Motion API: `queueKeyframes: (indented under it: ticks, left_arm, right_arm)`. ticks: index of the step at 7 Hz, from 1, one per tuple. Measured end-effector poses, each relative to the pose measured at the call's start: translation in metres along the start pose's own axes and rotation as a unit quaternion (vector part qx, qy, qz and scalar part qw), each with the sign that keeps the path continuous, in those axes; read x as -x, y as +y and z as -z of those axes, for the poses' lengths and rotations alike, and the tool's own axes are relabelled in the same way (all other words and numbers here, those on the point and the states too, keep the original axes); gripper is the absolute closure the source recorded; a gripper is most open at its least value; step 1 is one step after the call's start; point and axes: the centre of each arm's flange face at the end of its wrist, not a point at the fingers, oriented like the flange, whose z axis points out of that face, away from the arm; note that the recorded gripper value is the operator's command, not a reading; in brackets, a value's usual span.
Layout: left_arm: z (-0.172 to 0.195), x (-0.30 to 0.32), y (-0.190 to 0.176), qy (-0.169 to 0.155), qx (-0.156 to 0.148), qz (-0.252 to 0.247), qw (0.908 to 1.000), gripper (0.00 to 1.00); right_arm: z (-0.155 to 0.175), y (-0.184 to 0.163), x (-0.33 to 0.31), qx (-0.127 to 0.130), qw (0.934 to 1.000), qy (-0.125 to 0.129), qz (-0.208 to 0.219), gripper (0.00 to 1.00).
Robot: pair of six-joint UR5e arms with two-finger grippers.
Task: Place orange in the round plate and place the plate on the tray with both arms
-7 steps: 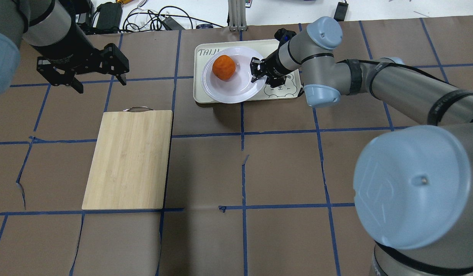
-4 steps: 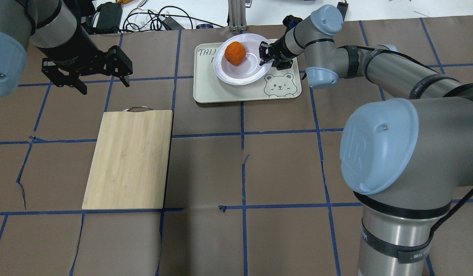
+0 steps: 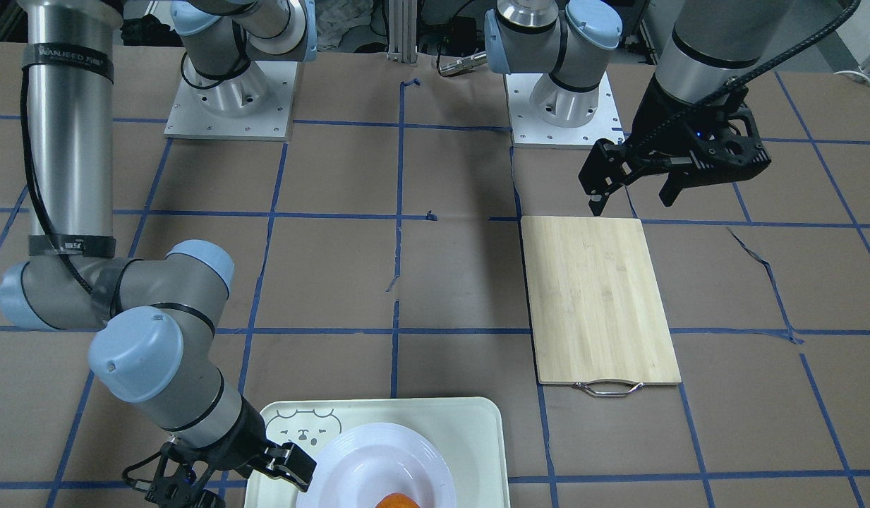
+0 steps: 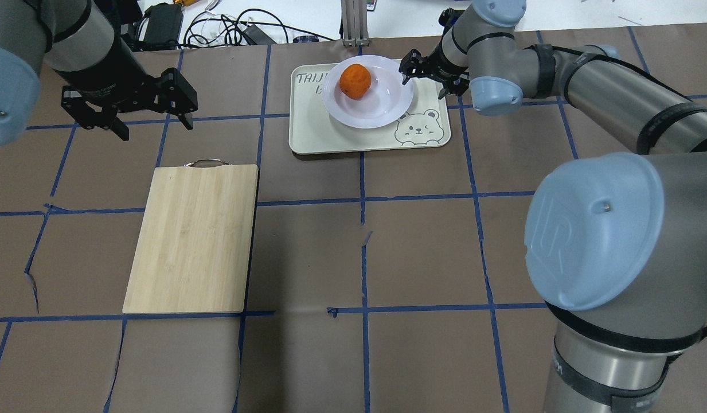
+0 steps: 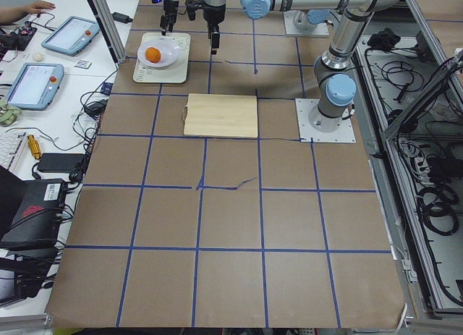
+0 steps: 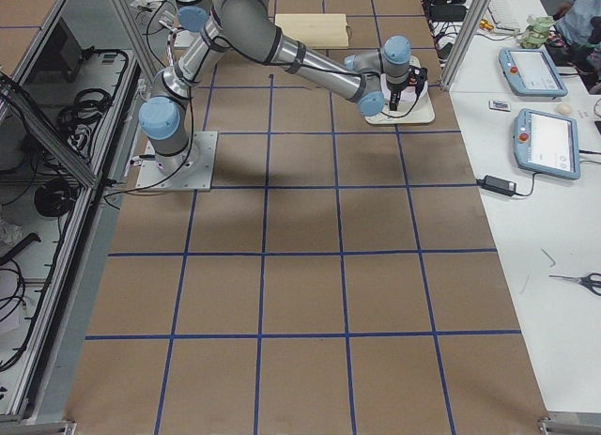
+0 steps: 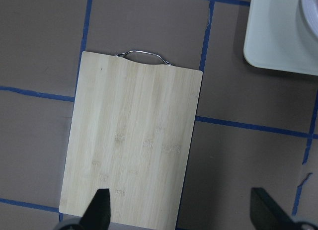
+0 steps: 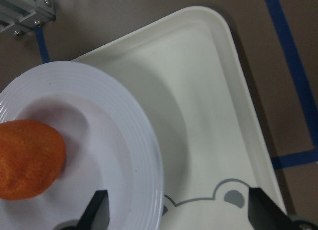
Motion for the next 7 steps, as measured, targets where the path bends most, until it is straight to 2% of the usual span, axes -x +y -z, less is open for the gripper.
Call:
queueKeyframes:
  ticks: [1,2,4,5,6,7]
  left_arm:
    - [0.0,0.0,0.0,0.0,0.0,-0.004,1.0,0.0]
    - [0.001,-0.001,0.001,0.001,0.0,-0.007,1.0,0.0]
    - [0.001,-0.003,0.001,0.003,0.0,-0.01,0.9999,0.0]
    - [0.0,-0.003,0.001,0.002,0.0,-0.01,0.9999,0.0]
    - [0.002,-0.003,0.001,0.003,-0.002,-0.011,0.9999,0.0]
    - [0.005,-0.004,0.002,0.005,-0.005,-0.011,0.9999,0.0]
  right_arm:
    - [0.039,-0.001,0.001,0.011,0.9993,0.028,0.024,0.0]
    - [0.095,0.005,0.005,0.034,0.9966,0.06,0.046,0.0]
    - [0.225,0.05,0.01,0.07,0.9835,0.134,0.1,0.0]
    - [0.273,0.084,0.01,0.087,0.9787,0.15,0.11,0.0]
    - [0.294,0.114,0.007,0.098,0.9761,0.156,0.115,0.0]
    - [0.296,0.131,0.003,0.103,0.9752,0.157,0.117,0.0]
